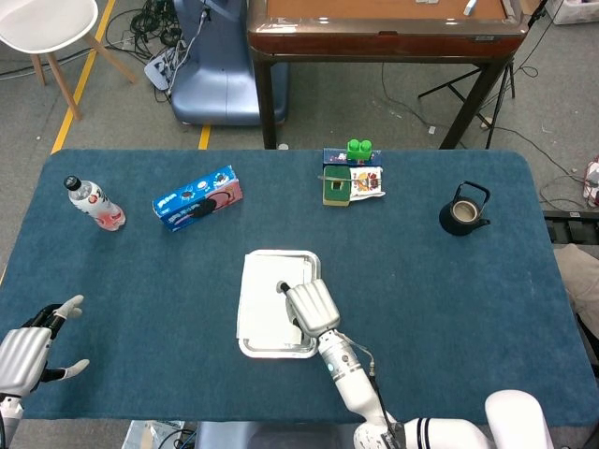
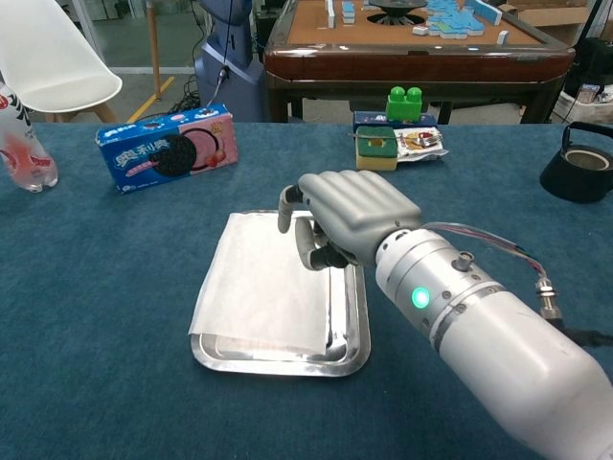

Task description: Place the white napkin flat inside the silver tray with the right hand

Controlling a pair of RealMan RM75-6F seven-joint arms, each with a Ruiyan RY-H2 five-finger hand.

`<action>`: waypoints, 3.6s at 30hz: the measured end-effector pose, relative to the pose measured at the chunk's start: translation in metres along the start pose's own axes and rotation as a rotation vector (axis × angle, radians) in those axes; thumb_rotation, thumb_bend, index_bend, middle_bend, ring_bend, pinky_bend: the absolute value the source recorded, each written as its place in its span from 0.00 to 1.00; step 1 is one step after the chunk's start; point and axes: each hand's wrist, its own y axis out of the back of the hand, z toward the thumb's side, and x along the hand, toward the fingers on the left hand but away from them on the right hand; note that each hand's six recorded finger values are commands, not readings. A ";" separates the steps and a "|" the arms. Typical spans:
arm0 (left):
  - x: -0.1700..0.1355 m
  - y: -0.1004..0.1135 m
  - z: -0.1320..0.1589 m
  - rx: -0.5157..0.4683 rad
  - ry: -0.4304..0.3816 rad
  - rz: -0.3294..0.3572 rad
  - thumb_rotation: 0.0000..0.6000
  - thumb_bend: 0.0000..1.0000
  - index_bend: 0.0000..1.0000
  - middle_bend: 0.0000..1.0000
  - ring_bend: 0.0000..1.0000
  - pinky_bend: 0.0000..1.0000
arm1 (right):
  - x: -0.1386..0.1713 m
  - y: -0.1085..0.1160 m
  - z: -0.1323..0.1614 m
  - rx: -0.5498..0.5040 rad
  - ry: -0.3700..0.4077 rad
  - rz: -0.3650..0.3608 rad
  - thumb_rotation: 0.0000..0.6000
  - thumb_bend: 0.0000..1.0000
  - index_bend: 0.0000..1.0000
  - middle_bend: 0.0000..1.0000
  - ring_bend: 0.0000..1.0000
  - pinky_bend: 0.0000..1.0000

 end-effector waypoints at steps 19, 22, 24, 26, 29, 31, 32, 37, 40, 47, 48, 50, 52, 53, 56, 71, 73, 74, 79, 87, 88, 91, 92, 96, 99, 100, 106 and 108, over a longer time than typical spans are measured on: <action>0.000 0.002 -0.001 -0.004 0.003 0.004 1.00 0.01 0.13 0.30 0.18 0.34 | -0.014 -0.024 -0.012 0.052 -0.072 0.103 1.00 1.00 0.39 1.00 1.00 1.00; 0.000 0.002 -0.001 -0.003 0.003 0.004 1.00 0.01 0.13 0.30 0.18 0.34 | -0.015 -0.026 -0.013 0.060 -0.077 0.104 1.00 1.00 0.39 1.00 1.00 1.00; 0.000 0.002 -0.001 -0.004 0.003 0.004 1.00 0.01 0.13 0.30 0.18 0.34 | -0.016 -0.027 -0.014 0.065 -0.080 0.105 1.00 1.00 0.39 1.00 1.00 1.00; 0.000 0.002 -0.001 -0.005 0.003 0.005 1.00 0.01 0.13 0.30 0.18 0.34 | -0.016 -0.029 -0.014 0.069 -0.083 0.107 1.00 1.00 0.39 1.00 1.00 1.00; -0.001 0.003 -0.001 -0.005 0.003 0.006 1.00 0.01 0.13 0.30 0.18 0.34 | -0.017 -0.032 -0.015 0.075 -0.086 0.112 1.00 1.00 0.39 1.00 1.00 1.00; -0.001 0.003 -0.001 -0.005 0.003 0.005 1.00 0.01 0.13 0.30 0.18 0.34 | -0.018 -0.034 -0.014 0.073 -0.085 0.113 1.00 1.00 0.39 1.00 1.00 1.00; -0.001 0.003 -0.001 -0.005 0.003 0.005 1.00 0.01 0.13 0.30 0.18 0.34 | -0.018 -0.035 -0.013 0.070 -0.083 0.112 1.00 1.00 0.39 1.00 1.00 1.00; -0.001 0.003 -0.001 -0.007 0.004 0.004 1.00 0.01 0.13 0.30 0.18 0.34 | -0.022 -0.036 -0.009 0.055 -0.072 0.098 1.00 1.00 0.39 1.00 1.00 1.00; -0.001 0.002 -0.001 -0.008 0.002 0.002 1.00 0.01 0.13 0.30 0.18 0.34 | -0.024 -0.037 -0.005 0.050 -0.065 0.089 1.00 1.00 0.39 1.00 1.00 1.00; -0.002 0.005 -0.001 -0.013 0.002 0.009 1.00 0.01 0.13 0.30 0.18 0.34 | -0.028 -0.041 0.001 0.037 -0.053 0.089 1.00 1.00 0.39 1.00 1.00 1.00; -0.002 0.005 -0.002 -0.013 0.003 0.010 1.00 0.01 0.13 0.30 0.18 0.34 | -0.028 -0.043 0.002 0.037 -0.051 0.092 1.00 1.00 0.39 1.00 1.00 1.00; -0.002 0.006 -0.002 -0.015 0.004 0.011 1.00 0.01 0.13 0.30 0.18 0.34 | -0.028 -0.045 0.003 0.037 -0.048 0.095 1.00 1.00 0.39 1.00 1.00 1.00; -0.002 0.006 -0.002 -0.016 0.003 0.012 1.00 0.01 0.13 0.30 0.18 0.34 | -0.028 -0.047 0.004 0.039 -0.046 0.098 1.00 1.00 0.39 1.00 1.00 1.00; -0.002 0.006 -0.002 -0.017 0.003 0.012 1.00 0.01 0.13 0.30 0.18 0.34 | -0.028 -0.047 0.004 0.040 -0.046 0.100 1.00 1.00 0.39 1.00 1.00 1.00; -0.003 0.007 -0.002 -0.017 0.002 0.012 1.00 0.01 0.13 0.30 0.18 0.34 | -0.027 -0.050 0.004 0.044 -0.048 0.107 1.00 1.00 0.39 1.00 1.00 1.00; -0.004 0.009 0.000 -0.020 -0.001 0.019 1.00 0.01 0.13 0.30 0.18 0.34 | -0.023 -0.058 -0.001 0.059 -0.060 0.134 1.00 1.00 0.39 1.00 1.00 1.00; -0.003 0.009 0.000 -0.022 -0.001 0.020 1.00 0.01 0.13 0.30 0.18 0.34 | -0.022 -0.059 0.000 0.060 -0.060 0.136 1.00 1.00 0.39 1.00 1.00 1.00; -0.003 0.009 -0.001 -0.021 0.001 0.019 1.00 0.01 0.13 0.30 0.18 0.34 | -0.022 -0.059 0.000 0.059 -0.060 0.137 1.00 1.00 0.39 1.00 1.00 1.00; -0.004 0.010 -0.001 -0.021 0.002 0.020 1.00 0.01 0.13 0.30 0.18 0.34 | -0.020 -0.058 0.002 0.057 -0.061 0.141 1.00 1.00 0.39 1.00 1.00 1.00; -0.004 0.009 -0.001 -0.021 0.002 0.017 1.00 0.01 0.13 0.30 0.18 0.34 | -0.017 -0.057 0.000 0.071 -0.063 0.152 1.00 1.00 0.39 1.00 1.00 1.00; -0.004 0.009 -0.001 -0.020 0.002 0.016 1.00 0.01 0.13 0.30 0.18 0.34 | -0.016 -0.057 -0.001 0.071 -0.065 0.153 1.00 1.00 0.39 1.00 1.00 1.00; -0.003 0.009 -0.001 -0.020 0.000 0.014 1.00 0.01 0.13 0.30 0.18 0.34 | -0.014 -0.058 -0.004 0.075 -0.071 0.158 1.00 1.00 0.39 1.00 1.00 1.00; -0.003 0.008 -0.001 -0.019 0.000 0.014 1.00 0.01 0.13 0.30 0.18 0.34 | -0.014 -0.058 -0.005 0.076 -0.072 0.159 1.00 1.00 0.39 1.00 1.00 1.00; -0.003 0.007 -0.001 -0.015 0.000 0.011 1.00 0.01 0.13 0.30 0.18 0.34 | -0.012 -0.058 -0.009 0.075 -0.075 0.164 1.00 1.00 0.39 1.00 1.00 1.00; -0.003 0.006 0.000 -0.012 0.000 0.009 1.00 0.01 0.13 0.30 0.18 0.34 | -0.010 -0.059 -0.011 0.068 -0.075 0.171 1.00 1.00 0.39 1.00 1.00 1.00; -0.003 0.005 0.000 -0.011 -0.001 0.008 1.00 0.01 0.13 0.30 0.18 0.34 | -0.009 -0.059 -0.011 0.067 -0.073 0.172 1.00 1.00 0.39 1.00 1.00 1.00; -0.003 0.004 -0.001 -0.012 0.003 0.005 1.00 0.01 0.13 0.30 0.18 0.34 | -0.008 -0.059 -0.009 0.058 -0.055 0.174 1.00 1.00 0.39 1.00 1.00 1.00; -0.003 0.004 -0.001 -0.011 0.003 0.005 1.00 0.01 0.13 0.30 0.18 0.34 | -0.007 -0.058 -0.009 0.057 -0.048 0.175 1.00 1.00 0.39 1.00 1.00 1.00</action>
